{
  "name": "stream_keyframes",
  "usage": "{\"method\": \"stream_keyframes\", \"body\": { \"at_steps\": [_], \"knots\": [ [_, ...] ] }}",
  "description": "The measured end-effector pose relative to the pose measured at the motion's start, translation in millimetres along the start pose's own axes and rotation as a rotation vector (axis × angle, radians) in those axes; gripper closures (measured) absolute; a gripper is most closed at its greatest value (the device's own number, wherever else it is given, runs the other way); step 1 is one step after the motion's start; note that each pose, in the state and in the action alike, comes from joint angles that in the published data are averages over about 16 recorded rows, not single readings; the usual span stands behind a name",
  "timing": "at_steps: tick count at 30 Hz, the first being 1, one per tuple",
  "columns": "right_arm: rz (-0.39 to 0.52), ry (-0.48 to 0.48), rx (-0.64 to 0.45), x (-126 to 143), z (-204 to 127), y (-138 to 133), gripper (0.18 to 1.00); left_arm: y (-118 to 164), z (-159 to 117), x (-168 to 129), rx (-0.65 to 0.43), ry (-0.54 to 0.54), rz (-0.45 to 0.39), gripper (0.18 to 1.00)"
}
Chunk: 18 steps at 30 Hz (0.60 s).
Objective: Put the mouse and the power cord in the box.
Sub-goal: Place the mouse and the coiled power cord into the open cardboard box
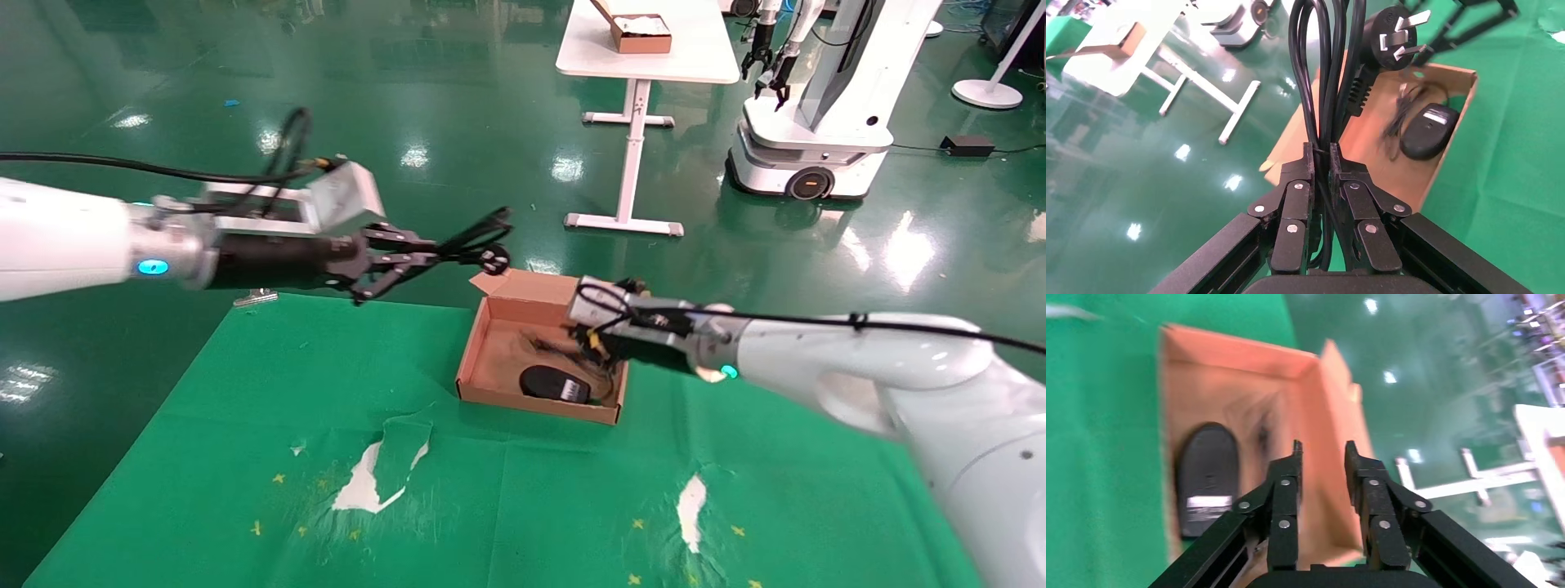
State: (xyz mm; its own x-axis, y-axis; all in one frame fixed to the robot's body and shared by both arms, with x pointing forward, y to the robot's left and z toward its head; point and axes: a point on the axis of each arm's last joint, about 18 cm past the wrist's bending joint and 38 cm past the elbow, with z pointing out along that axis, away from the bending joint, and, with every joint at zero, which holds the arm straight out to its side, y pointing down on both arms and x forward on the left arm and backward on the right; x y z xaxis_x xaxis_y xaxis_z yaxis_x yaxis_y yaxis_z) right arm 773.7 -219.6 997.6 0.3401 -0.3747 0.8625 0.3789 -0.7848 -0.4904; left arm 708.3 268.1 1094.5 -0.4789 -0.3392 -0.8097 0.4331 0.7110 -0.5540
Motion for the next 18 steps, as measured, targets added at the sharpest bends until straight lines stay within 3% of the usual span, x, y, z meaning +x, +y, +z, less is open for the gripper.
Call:
{"method": "stream_keyframes", "body": {
  "at_steps": [8, 18],
  "knots": [
    [-0.034, 0.114, -0.013, 58.6, -41.2, 16.2, 0.759, -14.5, 60.2, 24.3, -0.027, -0.005, 0.090, 0.956],
    [-0.115, 0.164, 0.128, 131.4, -148.4, 15.3, 0.540, -40.4, 108.3, 69.9, 0.001, 0.054, 0.308, 0.956]
  ]
}}
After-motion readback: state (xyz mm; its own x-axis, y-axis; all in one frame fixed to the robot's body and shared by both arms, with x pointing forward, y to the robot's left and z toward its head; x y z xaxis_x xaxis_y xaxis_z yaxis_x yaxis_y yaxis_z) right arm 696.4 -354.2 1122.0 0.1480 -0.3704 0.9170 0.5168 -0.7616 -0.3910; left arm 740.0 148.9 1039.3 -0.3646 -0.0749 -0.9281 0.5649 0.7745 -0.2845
